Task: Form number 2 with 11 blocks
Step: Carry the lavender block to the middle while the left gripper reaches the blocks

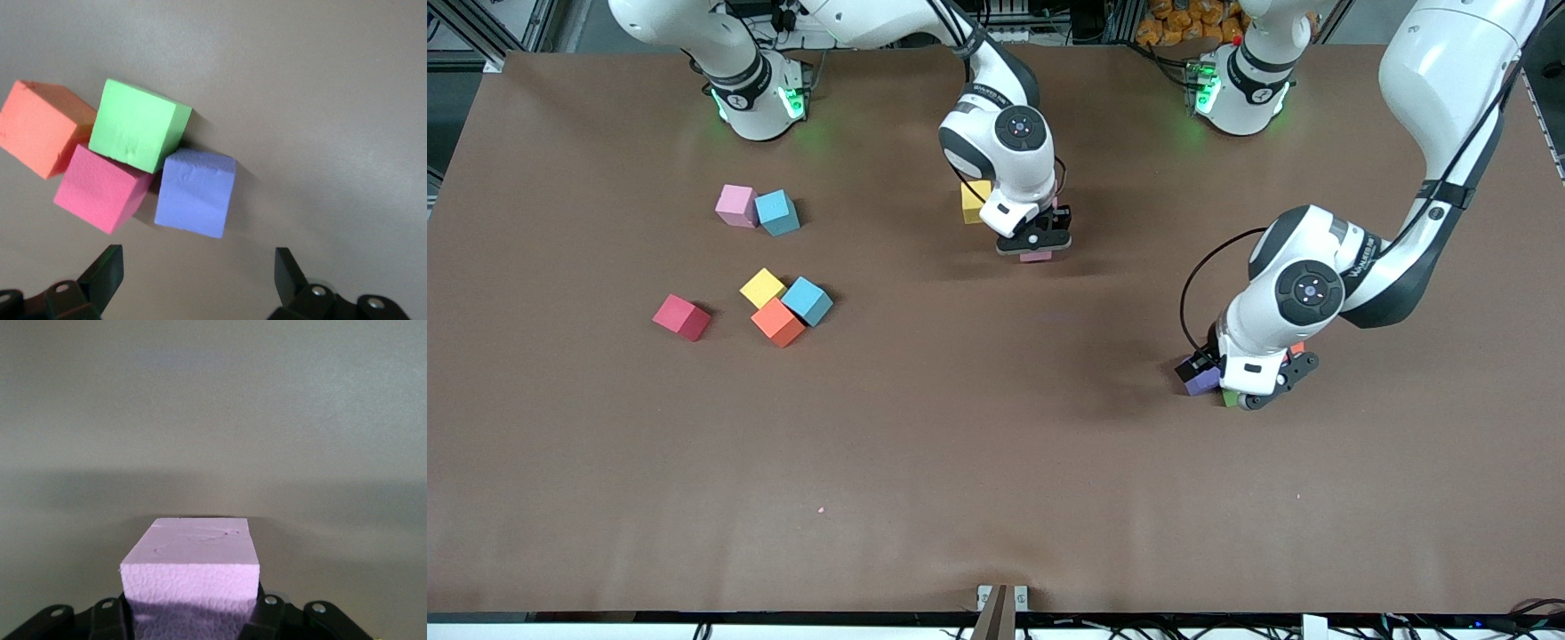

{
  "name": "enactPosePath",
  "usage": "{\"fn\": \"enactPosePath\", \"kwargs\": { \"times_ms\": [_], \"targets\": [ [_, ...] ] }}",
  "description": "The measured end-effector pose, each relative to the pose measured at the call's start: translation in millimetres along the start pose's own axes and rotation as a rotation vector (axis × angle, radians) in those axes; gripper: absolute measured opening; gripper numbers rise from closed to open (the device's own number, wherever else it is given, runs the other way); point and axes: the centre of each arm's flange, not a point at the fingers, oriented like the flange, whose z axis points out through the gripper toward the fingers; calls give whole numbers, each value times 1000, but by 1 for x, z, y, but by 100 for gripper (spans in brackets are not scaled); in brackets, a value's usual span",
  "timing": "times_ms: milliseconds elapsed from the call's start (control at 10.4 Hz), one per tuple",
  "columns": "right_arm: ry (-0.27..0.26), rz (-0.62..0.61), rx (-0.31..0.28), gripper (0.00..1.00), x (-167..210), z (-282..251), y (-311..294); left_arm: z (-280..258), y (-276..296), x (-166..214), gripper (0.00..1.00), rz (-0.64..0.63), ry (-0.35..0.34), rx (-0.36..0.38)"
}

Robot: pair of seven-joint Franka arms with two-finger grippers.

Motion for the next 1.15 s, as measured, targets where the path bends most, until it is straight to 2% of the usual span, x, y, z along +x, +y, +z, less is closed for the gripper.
{"fn": "enactPosePath", "kwargs": {
  "times_ms": [481,1154],
  "targets": [
    [-12,37,-15,58,-13,13,-5,31,-1,1,100,60,-49,20],
    [-21,38,-25,58,-22,22,-9,51,-5,18,100,106,-41,40]
  ]
}}
